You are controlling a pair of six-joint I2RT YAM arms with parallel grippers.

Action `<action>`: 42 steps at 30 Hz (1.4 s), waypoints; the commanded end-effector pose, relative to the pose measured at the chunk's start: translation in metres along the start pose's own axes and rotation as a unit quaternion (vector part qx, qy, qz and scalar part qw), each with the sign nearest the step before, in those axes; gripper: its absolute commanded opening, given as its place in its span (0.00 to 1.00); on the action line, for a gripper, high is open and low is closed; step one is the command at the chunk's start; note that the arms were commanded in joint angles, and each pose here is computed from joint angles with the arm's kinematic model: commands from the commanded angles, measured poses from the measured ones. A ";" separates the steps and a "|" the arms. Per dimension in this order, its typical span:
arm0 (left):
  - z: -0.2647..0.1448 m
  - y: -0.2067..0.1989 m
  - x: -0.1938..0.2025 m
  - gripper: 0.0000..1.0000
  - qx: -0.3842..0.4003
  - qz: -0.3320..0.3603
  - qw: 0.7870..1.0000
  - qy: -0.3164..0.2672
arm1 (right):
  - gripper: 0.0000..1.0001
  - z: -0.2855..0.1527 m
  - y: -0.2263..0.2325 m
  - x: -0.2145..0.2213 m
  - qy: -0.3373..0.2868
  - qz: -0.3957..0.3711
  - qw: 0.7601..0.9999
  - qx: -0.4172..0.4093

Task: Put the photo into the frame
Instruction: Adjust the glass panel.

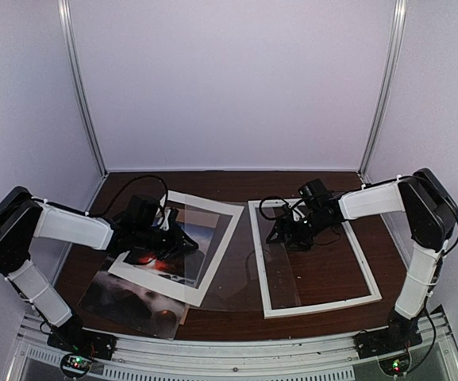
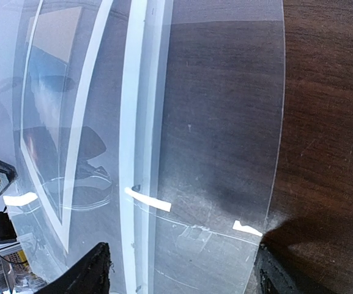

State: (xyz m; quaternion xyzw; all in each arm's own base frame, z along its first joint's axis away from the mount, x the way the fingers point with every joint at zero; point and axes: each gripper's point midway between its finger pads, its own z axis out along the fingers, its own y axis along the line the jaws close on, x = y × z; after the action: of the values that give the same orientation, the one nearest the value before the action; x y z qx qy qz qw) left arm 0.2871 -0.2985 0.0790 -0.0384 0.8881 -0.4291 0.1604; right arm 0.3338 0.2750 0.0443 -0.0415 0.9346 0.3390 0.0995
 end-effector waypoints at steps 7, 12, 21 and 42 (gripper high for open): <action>0.009 -0.018 -0.007 0.13 0.026 0.009 1.000 0.009 | 0.79 0.009 0.000 0.006 0.010 -0.007 1.000 0.003; 0.012 -0.020 -0.008 0.11 0.034 0.004 0.999 0.010 | 0.79 0.010 0.003 0.007 0.012 -0.010 1.000 0.000; 0.010 -0.022 -0.008 0.00 0.035 0.003 0.999 0.012 | 0.78 0.010 0.002 0.008 0.013 -0.013 1.000 0.003; -0.071 -0.126 -0.038 0.00 0.113 0.127 0.984 -0.053 | 0.83 -0.172 -0.138 -0.028 -0.100 0.039 0.963 0.248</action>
State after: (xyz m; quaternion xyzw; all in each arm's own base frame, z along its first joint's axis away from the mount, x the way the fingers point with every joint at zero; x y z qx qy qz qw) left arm 0.2924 -0.3119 0.1751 0.0173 0.8464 -0.4858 0.2175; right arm 0.3725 0.1055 0.1161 0.0453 0.9551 0.1828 0.2287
